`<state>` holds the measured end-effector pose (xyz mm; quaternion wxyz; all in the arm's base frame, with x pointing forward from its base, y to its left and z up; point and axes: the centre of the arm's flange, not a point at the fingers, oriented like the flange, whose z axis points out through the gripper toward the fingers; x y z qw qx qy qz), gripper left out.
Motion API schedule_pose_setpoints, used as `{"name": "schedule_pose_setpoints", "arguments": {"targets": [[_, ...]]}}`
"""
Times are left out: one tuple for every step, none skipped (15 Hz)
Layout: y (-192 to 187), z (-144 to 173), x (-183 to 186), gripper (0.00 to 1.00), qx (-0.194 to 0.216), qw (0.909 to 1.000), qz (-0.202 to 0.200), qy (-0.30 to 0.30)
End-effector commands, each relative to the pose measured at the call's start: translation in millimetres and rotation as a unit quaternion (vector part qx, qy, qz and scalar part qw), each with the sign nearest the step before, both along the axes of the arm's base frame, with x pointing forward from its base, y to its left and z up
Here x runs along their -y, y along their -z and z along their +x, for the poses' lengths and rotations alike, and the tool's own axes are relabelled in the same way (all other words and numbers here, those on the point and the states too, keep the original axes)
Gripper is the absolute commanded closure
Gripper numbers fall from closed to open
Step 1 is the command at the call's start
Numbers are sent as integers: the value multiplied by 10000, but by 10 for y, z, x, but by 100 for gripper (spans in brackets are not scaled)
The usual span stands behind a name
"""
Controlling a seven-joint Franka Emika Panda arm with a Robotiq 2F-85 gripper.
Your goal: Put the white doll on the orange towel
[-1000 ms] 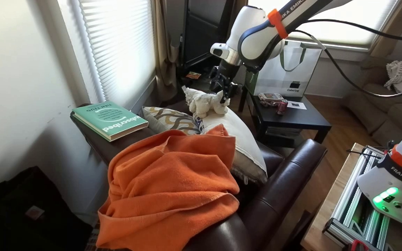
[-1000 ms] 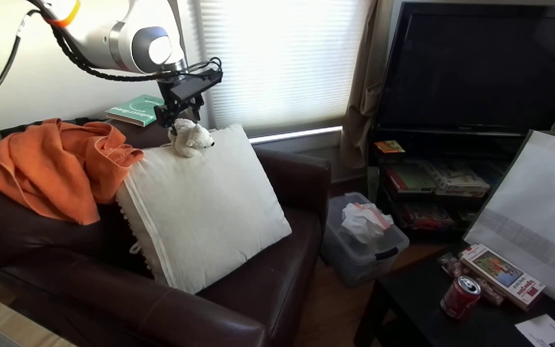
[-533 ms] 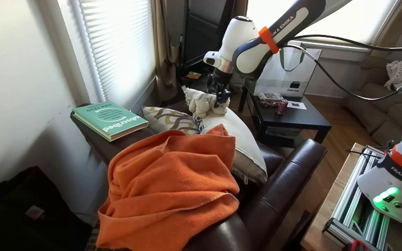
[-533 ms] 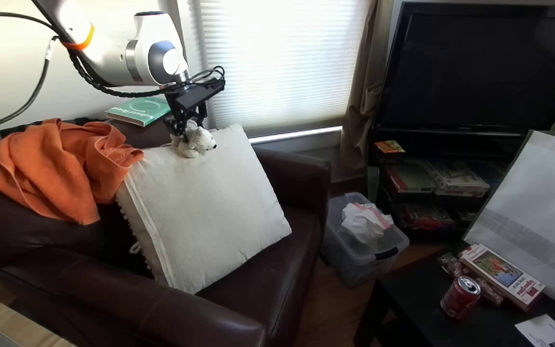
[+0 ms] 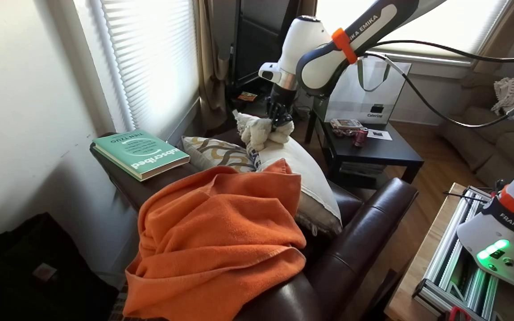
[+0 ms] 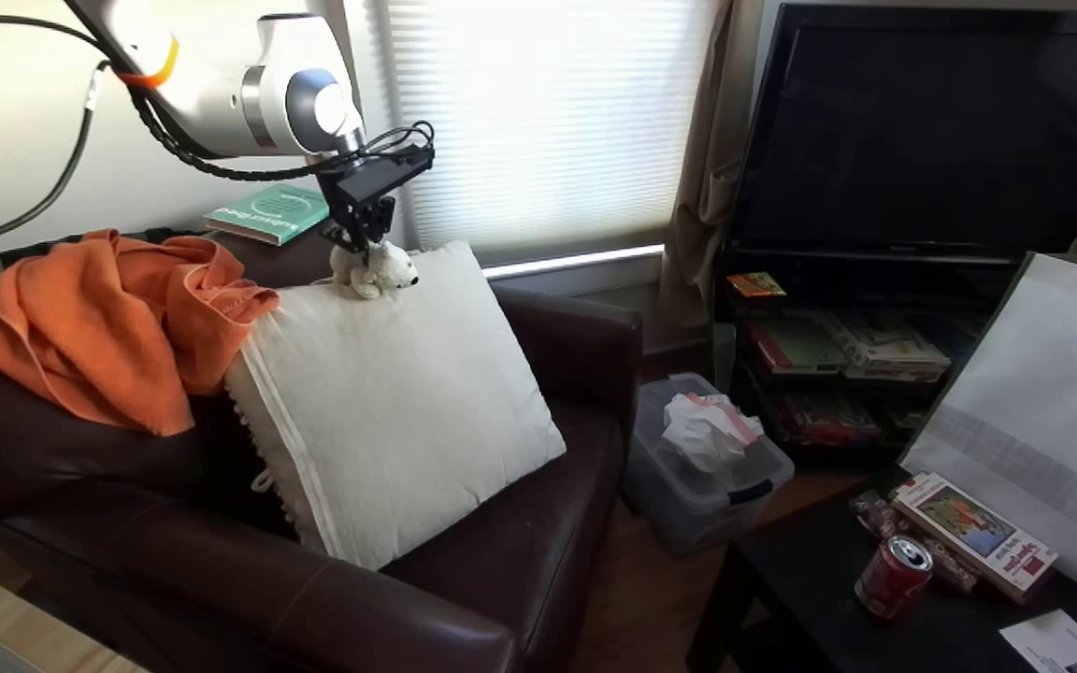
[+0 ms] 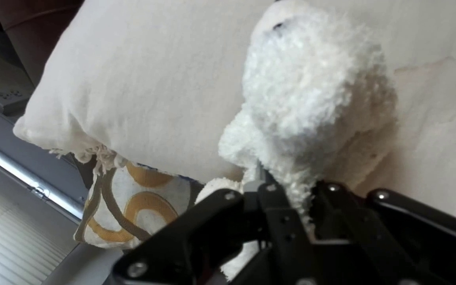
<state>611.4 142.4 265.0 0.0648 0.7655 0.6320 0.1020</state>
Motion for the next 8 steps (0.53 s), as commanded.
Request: {"name": "schedule_pose_setpoints", "arguments": {"targets": [[-537,-201,62,97,-183,9996,104,-180],[-735,-302,38,100,-205,9992,140,-317],[-932,-415,-4,97,-289,9981,208,-510],[-1097,-529,-70,97,-405,9964,265,-694],[-1237,-670,-193,98,-610,9933,327,-926],[-1355,-788,-304,97,-777,9900,373,-1113],[-1450,-968,-495,97,-1031,9845,441,-1350],[-1544,-1121,-667,97,-1226,9792,480,-1544]]}}
